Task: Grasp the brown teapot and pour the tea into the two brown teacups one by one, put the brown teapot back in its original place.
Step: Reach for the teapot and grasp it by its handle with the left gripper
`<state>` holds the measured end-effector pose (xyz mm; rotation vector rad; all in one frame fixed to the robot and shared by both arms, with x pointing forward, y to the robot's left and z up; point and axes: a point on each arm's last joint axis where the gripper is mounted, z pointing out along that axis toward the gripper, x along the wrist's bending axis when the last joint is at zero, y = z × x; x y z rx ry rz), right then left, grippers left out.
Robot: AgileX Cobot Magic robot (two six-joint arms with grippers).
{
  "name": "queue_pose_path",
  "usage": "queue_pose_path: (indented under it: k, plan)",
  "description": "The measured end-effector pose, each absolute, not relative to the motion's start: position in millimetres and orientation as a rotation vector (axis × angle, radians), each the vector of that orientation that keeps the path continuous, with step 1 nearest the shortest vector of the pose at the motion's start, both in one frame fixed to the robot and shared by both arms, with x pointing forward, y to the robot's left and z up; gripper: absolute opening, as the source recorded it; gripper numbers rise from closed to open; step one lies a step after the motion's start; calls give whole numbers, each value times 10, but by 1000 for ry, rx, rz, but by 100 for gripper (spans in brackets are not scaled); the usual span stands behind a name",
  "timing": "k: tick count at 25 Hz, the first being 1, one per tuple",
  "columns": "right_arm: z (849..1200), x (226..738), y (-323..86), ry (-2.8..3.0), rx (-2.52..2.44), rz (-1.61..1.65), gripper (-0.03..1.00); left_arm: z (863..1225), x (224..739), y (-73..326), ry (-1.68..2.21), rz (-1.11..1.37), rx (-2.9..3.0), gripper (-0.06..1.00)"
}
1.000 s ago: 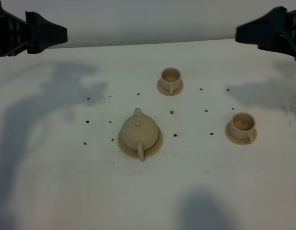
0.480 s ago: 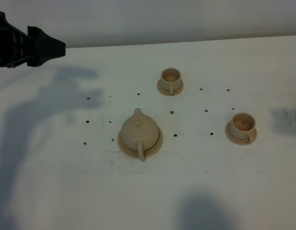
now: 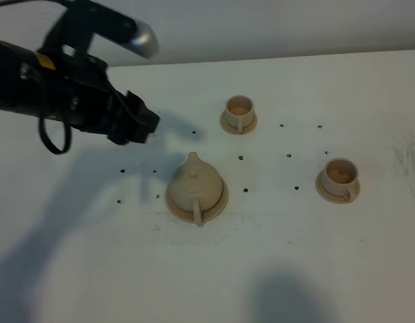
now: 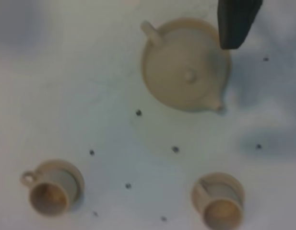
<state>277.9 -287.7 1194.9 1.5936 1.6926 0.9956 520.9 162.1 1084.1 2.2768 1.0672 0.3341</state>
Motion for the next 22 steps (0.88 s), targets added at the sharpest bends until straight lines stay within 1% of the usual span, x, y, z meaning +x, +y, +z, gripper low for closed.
queue_pose_path:
  k: [3, 6, 9, 13, 18, 22]
  plan:
    - [11954, 2610, -2889, 1640, 1567, 1022, 59, 10794, 5190, 1546, 1082, 328, 2303, 57]
    - [11848, 2495, -2903, 1618, 1563, 1016, 59, 10779, 5182, 1559, 1132, 325, 2308, 57]
    - [11637, 2442, -2913, 1624, 1585, 993, 59, 10753, 5167, 1586, 1229, 298, 2297, 57]
    - [11250, 2344, -2909, 1648, 1611, 976, 59, 10657, 5126, 1602, 1331, 243, 2278, 57]
    - [10813, 2177, -2908, 1629, 1597, 993, 59, 10493, 5017, 1483, 1322, 205, 2307, 57]
    - [10606, 2181, -2909, 1644, 1577, 979, 59, 10488, 4980, 1379, 1303, 210, 2283, 54]
